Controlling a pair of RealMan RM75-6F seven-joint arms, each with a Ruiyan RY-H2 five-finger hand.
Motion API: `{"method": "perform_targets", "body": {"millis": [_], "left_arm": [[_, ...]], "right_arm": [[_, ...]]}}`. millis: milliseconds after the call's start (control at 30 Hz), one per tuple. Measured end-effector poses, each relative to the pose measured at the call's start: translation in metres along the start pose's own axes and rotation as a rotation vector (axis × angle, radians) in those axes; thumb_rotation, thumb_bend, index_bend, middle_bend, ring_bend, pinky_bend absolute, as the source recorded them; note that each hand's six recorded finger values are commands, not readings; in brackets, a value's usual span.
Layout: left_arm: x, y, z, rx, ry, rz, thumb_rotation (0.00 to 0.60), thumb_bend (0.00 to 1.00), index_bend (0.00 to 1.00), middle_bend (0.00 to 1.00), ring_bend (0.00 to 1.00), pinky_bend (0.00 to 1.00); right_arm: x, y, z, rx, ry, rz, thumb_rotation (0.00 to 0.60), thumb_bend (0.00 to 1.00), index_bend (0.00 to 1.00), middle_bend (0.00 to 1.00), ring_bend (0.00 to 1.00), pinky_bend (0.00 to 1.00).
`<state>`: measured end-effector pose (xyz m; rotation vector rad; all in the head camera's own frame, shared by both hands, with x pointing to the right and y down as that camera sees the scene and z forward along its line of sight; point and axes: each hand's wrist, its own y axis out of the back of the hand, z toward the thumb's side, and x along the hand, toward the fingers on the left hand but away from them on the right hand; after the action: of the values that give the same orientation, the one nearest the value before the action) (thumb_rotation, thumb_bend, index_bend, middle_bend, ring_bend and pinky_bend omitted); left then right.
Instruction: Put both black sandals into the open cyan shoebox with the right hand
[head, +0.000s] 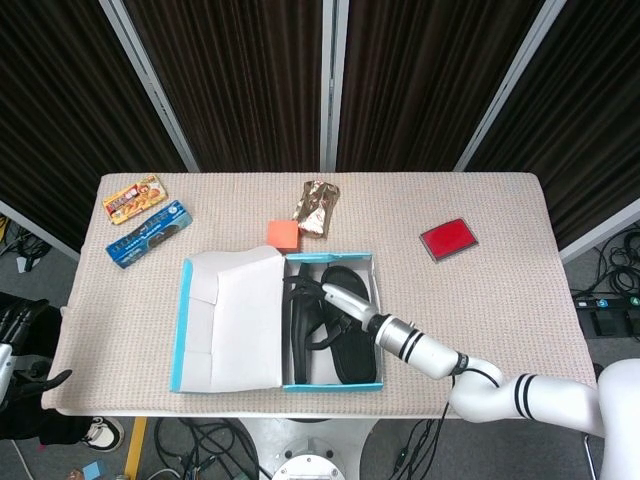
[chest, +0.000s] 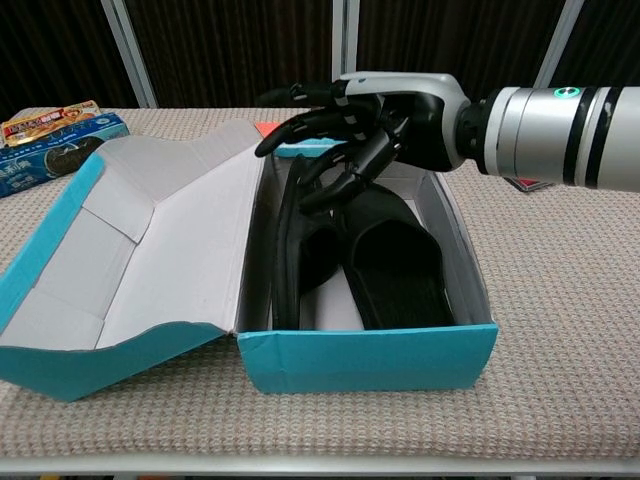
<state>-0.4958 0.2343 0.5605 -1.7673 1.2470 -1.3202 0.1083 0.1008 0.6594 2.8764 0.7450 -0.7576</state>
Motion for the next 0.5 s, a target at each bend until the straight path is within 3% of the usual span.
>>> {"method": "perform_targets", "body": {"millis": [267, 500], "left_arm": [[0.001, 0.000, 0.007, 0.008, -0.014, 0.002, 0.600, 0.07, 0.09, 0.11, 0.00, 0.08], [0.004, -0.001, 0.011, 0.020, -0.025, 0.001, 0.600, 0.07, 0.09, 0.11, 0.00, 0.08]], "right_arm": [[0.038, 0.030, 0.025, 0.052, 0.094, -0.078, 0.600, 0.00, 0.05, 0.20, 0.03, 0.26], [0.086, 0.065, 0.017, 0.306, 0.081, -0.229, 0.600, 0.00, 0.05, 0.14, 0.00, 0.19]]}}
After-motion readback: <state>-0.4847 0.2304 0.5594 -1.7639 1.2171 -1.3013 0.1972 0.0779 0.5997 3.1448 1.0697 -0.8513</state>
